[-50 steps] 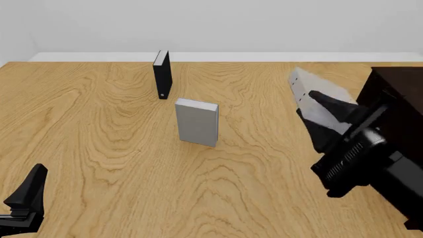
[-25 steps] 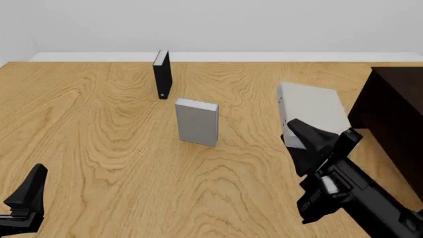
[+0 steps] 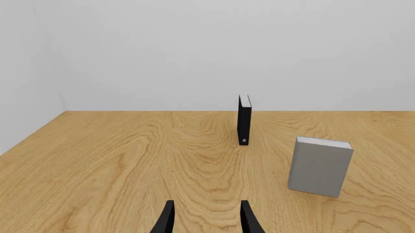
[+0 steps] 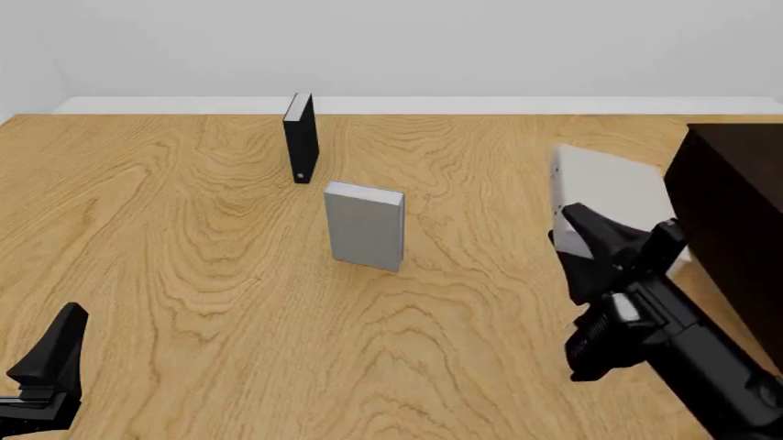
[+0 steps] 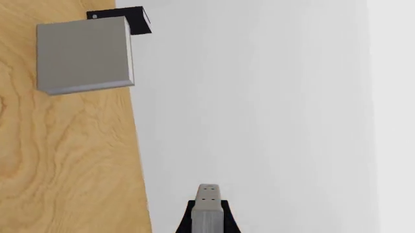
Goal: Pick up the book on the right and place it on the cabinet shelf.
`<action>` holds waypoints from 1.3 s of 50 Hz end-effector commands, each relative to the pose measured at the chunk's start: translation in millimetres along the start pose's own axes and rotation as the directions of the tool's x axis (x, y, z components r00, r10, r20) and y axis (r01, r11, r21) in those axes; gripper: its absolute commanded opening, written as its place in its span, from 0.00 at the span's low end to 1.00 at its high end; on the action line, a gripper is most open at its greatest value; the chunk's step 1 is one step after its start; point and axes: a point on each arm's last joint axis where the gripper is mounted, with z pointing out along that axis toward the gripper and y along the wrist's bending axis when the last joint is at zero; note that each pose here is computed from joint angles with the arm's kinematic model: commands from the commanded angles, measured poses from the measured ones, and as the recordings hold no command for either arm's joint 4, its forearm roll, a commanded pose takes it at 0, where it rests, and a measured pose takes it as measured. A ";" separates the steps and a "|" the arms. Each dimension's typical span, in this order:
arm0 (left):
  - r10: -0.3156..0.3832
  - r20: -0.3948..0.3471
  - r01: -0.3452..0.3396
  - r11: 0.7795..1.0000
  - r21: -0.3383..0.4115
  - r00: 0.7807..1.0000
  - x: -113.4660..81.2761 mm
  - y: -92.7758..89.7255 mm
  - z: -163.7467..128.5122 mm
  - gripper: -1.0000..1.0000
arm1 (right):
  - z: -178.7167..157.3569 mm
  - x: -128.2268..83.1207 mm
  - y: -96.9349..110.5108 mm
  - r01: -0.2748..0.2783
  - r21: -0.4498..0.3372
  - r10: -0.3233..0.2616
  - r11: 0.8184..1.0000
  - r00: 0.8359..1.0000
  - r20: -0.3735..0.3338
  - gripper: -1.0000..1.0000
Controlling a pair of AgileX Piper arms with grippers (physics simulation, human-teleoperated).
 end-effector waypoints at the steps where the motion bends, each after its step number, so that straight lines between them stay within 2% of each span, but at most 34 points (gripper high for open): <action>1: 0.000 0.000 0.000 1.000 0.000 1.000 0.0 0.0 0.0 1.00 | 1.5 12.1 2.8 -0.029 -0.007 0.028 1.000 0.998 -0.063 0.00; 5: 0.000 0.000 0.000 1.000 0.000 1.000 0.0 0.0 0.0 1.00 | 0.4 16.9 2.8 -0.045 -0.017 0.043 0.999 0.995 -0.092 0.00; 15: 0.000 0.000 0.000 1.000 0.000 1.000 0.0 0.0 0.0 1.00 | -3.0 24.0 7.6 -0.038 -0.036 0.032 0.999 0.991 -0.132 0.00; 25: 0.000 0.000 0.000 1.000 0.000 1.000 0.0 0.0 0.0 1.00 | -12.1 33.3 10.9 -0.053 -0.042 0.044 0.998 0.980 -0.191 0.00; 40: 0.000 0.000 0.000 1.000 0.000 1.000 0.0 0.0 0.0 1.00 | -17.7 38.5 17.5 -0.060 -0.053 0.047 0.997 0.973 -0.225 0.00; 43: 0.000 0.000 0.000 1.000 0.000 1.000 0.0 0.0 0.0 1.00 | -18.7 38.5 26.2 -0.020 -0.068 0.005 0.997 0.976 -0.219 0.00; 53: 0.000 0.000 0.000 1.000 0.000 1.000 0.0 0.0 0.0 1.00 | -21.1 43.6 26.8 -0.037 -0.079 0.016 0.996 0.967 -0.253 0.00; 65: 0.000 0.000 0.000 1.000 0.000 1.000 0.0 0.0 0.0 1.00 | -19.1 49.7 34.7 -0.006 -0.087 -0.019 0.996 0.961 -0.276 0.00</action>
